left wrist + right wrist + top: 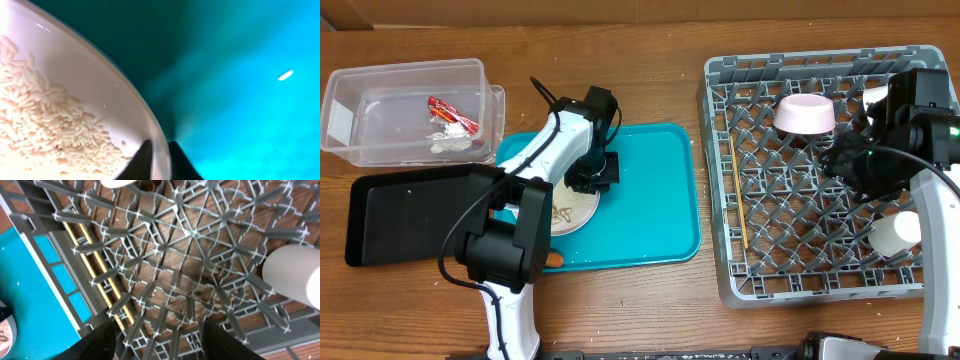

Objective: Sort waste into correct bins and load items into the dishwasher
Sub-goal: 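Reach the left gripper to the white plate and grasp its rim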

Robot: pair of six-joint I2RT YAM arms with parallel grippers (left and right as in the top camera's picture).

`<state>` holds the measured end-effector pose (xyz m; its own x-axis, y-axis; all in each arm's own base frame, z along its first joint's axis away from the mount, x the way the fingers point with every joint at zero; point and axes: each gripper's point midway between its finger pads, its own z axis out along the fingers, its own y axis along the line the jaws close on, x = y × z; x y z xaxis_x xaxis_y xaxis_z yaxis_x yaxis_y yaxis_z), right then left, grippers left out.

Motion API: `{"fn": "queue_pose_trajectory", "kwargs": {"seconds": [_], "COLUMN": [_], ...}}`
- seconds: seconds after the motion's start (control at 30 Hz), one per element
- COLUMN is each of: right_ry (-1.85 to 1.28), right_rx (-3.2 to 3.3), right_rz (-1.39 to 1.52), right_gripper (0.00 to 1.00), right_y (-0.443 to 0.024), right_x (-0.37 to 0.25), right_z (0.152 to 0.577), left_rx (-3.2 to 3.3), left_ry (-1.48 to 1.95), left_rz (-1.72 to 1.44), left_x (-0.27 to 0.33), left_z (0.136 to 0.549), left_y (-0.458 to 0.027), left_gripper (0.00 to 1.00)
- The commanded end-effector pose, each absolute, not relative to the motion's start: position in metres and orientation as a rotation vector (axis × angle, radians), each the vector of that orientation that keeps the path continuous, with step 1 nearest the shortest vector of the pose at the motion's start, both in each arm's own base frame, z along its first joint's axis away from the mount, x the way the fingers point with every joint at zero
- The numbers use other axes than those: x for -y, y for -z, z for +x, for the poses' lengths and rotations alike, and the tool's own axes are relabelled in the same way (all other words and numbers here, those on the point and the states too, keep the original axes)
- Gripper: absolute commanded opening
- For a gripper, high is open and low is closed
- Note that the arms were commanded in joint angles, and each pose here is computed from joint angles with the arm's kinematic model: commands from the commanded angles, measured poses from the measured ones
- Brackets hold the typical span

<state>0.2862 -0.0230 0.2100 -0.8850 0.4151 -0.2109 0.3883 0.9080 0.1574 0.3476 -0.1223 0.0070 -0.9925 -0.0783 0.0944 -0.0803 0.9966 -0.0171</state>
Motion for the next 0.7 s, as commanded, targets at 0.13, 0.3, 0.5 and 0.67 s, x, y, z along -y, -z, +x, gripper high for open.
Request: {"fn": "queue_pose_trajectory", "kwargs": {"seconds": [0.13, 0.3, 0.5, 0.67], "right_ry": [-0.163, -0.162, -0.162, -0.162], "right_rx": [-2.860, -2.870, -2.870, -2.870], "right_rz": [0.606, 0.609, 0.609, 0.609], "right_gripper": [0.58, 0.58, 0.58, 0.58], "right_y": [-0.210, -0.209, -0.209, -0.209], "right_x": [0.020, 0.020, 0.020, 0.020], "right_z": [0.279, 0.276, 0.276, 0.276], "left_rx": [3.019, 3.013, 3.003, 3.000], "left_ry": [0.010, 0.095, 0.222, 0.282], "left_rz": [0.106, 0.102, 0.119, 0.127], "left_x": [0.121, 0.111, 0.098, 0.092], "left_z": [0.343, 0.341, 0.344, 0.347], "left_y": [0.006, 0.003, -0.016, -0.031], "left_gripper": [0.04, 0.04, 0.04, 0.04]}}
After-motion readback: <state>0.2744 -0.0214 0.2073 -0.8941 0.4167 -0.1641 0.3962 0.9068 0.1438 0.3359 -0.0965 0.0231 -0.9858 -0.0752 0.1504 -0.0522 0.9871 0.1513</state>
